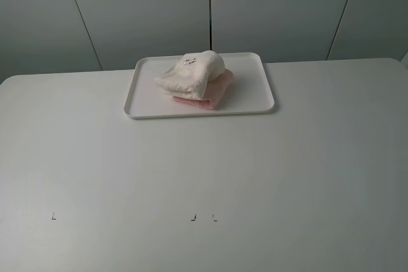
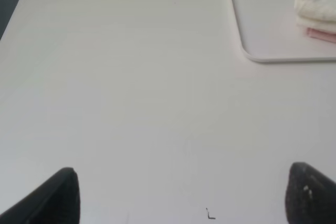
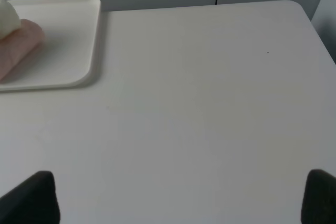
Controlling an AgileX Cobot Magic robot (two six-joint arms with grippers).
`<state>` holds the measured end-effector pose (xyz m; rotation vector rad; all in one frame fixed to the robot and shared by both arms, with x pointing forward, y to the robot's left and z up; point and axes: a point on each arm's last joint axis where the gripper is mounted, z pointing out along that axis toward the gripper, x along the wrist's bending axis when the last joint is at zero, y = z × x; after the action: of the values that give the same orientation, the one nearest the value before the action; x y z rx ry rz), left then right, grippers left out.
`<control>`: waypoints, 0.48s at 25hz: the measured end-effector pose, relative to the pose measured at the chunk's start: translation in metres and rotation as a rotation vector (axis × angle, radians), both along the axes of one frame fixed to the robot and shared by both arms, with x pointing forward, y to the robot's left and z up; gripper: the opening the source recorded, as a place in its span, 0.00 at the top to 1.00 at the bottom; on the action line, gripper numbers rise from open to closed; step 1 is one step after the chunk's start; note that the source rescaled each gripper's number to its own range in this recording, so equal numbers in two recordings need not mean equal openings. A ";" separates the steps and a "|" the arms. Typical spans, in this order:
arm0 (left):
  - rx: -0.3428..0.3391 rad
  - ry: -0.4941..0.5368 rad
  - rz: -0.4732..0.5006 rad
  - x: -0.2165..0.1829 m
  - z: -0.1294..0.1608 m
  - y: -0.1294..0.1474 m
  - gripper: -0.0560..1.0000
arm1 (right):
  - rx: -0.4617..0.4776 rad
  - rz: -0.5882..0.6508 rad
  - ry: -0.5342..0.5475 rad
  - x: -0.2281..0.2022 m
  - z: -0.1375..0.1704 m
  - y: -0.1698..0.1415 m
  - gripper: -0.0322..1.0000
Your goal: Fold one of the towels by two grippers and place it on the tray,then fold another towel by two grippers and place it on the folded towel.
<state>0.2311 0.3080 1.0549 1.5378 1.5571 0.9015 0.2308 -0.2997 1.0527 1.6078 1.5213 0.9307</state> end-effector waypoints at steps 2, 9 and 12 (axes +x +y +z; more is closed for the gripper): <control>0.002 0.001 -0.017 0.000 0.000 -0.001 0.00 | 0.000 0.000 0.000 0.000 0.000 0.000 0.00; -0.012 0.002 -0.037 0.000 0.000 -0.003 0.00 | 0.000 0.000 0.000 0.000 0.000 0.000 0.00; -0.011 0.002 -0.039 0.000 0.000 -0.004 0.00 | 0.000 0.000 0.000 0.000 0.000 0.000 0.00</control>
<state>0.2309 0.3044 1.0547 1.5566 1.5263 0.8685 0.2308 -0.2997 1.0527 1.6078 1.5213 0.9307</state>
